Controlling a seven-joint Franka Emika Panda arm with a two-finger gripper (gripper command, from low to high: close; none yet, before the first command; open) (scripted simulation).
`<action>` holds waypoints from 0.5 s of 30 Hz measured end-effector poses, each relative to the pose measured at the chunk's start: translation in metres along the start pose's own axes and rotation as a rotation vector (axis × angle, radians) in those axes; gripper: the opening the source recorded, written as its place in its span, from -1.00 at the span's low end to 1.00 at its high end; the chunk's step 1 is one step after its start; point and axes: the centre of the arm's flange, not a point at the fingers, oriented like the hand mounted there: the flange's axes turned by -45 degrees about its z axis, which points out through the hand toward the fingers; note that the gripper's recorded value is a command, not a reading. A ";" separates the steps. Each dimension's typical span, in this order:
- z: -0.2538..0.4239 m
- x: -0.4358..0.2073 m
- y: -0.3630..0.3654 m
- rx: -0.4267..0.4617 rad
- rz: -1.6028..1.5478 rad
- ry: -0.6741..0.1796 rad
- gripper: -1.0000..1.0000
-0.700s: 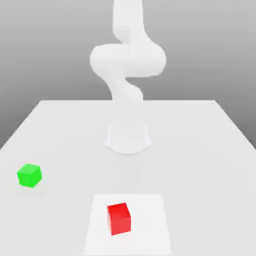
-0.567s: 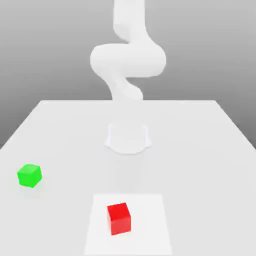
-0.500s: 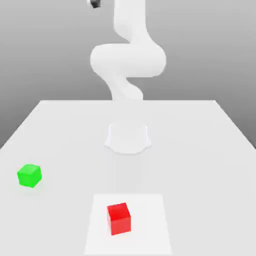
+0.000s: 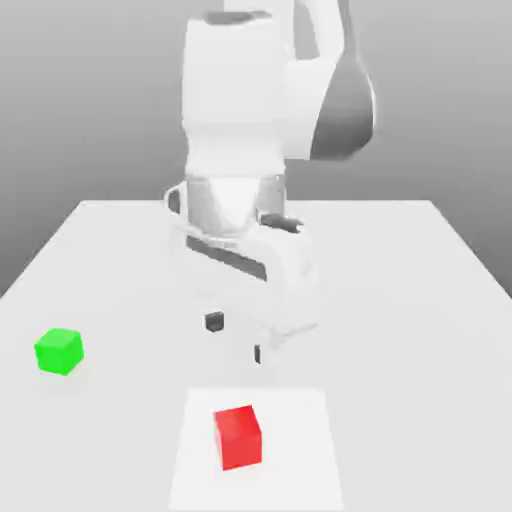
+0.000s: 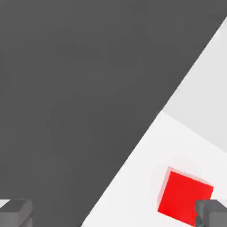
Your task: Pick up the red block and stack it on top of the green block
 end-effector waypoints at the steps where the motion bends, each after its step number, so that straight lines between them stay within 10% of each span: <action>1: 0.016 -0.003 0.007 -0.026 0.046 -0.012 0.00; 9: 0.119 -0.016 0.038 -0.115 0.193 -0.041 0.00; 10: 0.128 -0.017 0.039 -0.115 0.194 -0.041 -1.00; 15: 0.128 -0.017 0.039 -0.113 0.194 -0.040 -1.00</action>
